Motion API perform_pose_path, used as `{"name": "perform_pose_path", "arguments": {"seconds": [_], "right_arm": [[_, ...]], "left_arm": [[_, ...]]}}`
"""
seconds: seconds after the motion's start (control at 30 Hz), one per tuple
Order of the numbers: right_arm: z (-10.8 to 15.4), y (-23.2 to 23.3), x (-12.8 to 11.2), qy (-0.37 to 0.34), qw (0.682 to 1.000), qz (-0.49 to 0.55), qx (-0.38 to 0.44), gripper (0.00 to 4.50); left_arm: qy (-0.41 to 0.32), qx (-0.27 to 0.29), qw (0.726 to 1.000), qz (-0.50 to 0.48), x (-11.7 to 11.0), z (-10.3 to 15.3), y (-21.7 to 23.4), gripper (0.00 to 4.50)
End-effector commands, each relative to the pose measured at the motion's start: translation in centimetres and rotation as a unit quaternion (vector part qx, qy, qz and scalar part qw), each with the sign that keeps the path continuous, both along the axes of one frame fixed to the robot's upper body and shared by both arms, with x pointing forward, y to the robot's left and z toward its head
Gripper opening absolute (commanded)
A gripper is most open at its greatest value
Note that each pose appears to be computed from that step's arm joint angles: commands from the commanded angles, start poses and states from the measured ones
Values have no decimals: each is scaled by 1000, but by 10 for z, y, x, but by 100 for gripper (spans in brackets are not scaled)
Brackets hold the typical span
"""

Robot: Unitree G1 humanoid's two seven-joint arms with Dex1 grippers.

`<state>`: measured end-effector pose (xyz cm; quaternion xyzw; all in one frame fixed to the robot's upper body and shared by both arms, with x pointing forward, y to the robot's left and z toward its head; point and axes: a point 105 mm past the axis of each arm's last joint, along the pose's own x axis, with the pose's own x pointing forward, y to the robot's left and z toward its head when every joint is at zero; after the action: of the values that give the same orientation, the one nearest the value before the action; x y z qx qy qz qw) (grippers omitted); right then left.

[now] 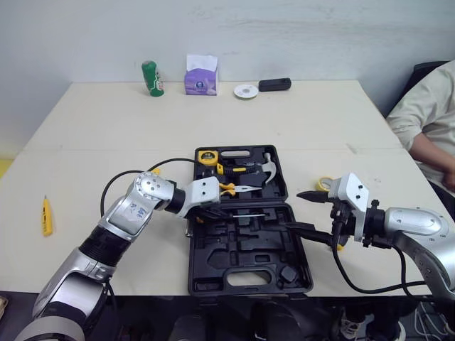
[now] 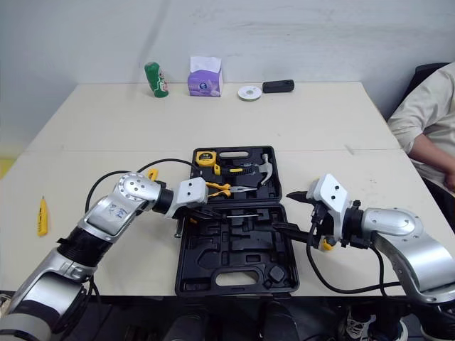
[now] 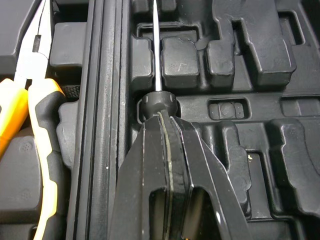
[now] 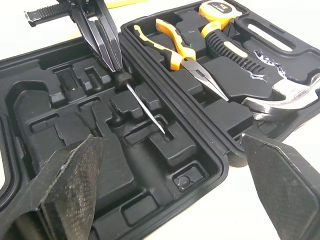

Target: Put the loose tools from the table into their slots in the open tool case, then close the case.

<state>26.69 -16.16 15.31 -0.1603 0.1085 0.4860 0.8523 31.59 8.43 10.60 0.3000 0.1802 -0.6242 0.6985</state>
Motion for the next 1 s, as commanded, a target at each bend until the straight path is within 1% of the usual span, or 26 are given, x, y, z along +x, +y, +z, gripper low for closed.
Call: {"name": "perform_pose_path", "arguments": {"seconds": [0.03, 0.13, 0.23, 0.3, 0.33, 0.37, 0.4, 0.43, 0.47, 0.5, 0.53, 0.57, 0.6, 0.67, 0.7, 0.73, 0.77, 0.8, 0.87, 0.9, 0.93, 1.0], "right_arm": [[13, 2, -3, -31, 1000, 2, 4, 450], [13, 2, -5, -31, 1000, 2, 4, 450], [14, 0, -5, -31, 999, 0, 5, 450], [16, -2, -3, -30, 999, -4, 13, 450], [17, -4, -2, -29, 999, -6, 16, 450], [19, -6, -2, -23, 999, -7, 24, 450], [20, -8, -2, -18, 999, -9, 30, 450], [20, -9, -2, -14, 999, -9, 34, 450], [21, -14, 0, -11, 999, -15, 37, 450], [22, -17, 1, -9, 999, -19, 38, 450], [25, -26, 4, -7, 999, -34, 42, 450], [27, -32, 6, -6, 998, -44, 45, 450], [31, -45, 9, -3, 997, -64, 49, 450], [33, -77, 11, 4, 993, -107, 44, 450], [33, -94, 11, 8, 991, -130, 37, 450], [33, -104, 11, 10, 989, -142, 33, 450], [32, -119, 11, 12, 986, -164, 25, 450], [32, -130, 11, 12, 984, -176, 20, 450], [30, -164, 10, 11, 973, -229, 8, 450], [30, -175, 10, 10, 970, -244, 4, 450], [29, -189, 9, 7, 964, -266, 2, 450], [29, -204, 9, 2, 957, -290, 1, 450]], "left_arm": [[82, 72, 992, 65, -4, -52, 25, 10], [68, 13, 996, 56, -5, -31, 16, 10], [34, -76, 994, 77, 0, 2, 17, 10], [0, -142, 982, 122, 2, 24, 34, 10], [-8, -159, 978, 137, 2, 30, 40, 10], [-1, -199, 969, 149, -5, 39, 49, 10], [12, -238, 958, 159, -14, 47, 55, 65], [20, -263, 951, 163, -20, 53, 59, 91], [17, -295, 933, 204, -24, 59, 72, 136], [15, -311, 920, 236, -25, 61, 81, 184], [9, -328, 902, 281, -30, 61, 97, 231], [7, -338, 888, 311, -33, 61, 107, 287], [-3, -340, 872, 352, -43, 57, 126, 320], [-25, -327, 834, 444, -64, 46, 169, 418], [-34, -318, 810, 491, -76, 41, 193, 442], [-39, -313, 796, 517, -84, 39, 206, 442], [-48, -312, 772, 552, -94, 37, 225, 442], [-55, -312, 756, 573, -100, 37, 236, 442], [-73, -305, 691, 652, -121, 33, 282, 442], [-77, -301, 670, 674, -128, 31, 295, 442], [-88, -289, 652, 695, -136, 30, 310, 442], [-99, -271, 639, 713, -145, 29, 324, 442]]}}
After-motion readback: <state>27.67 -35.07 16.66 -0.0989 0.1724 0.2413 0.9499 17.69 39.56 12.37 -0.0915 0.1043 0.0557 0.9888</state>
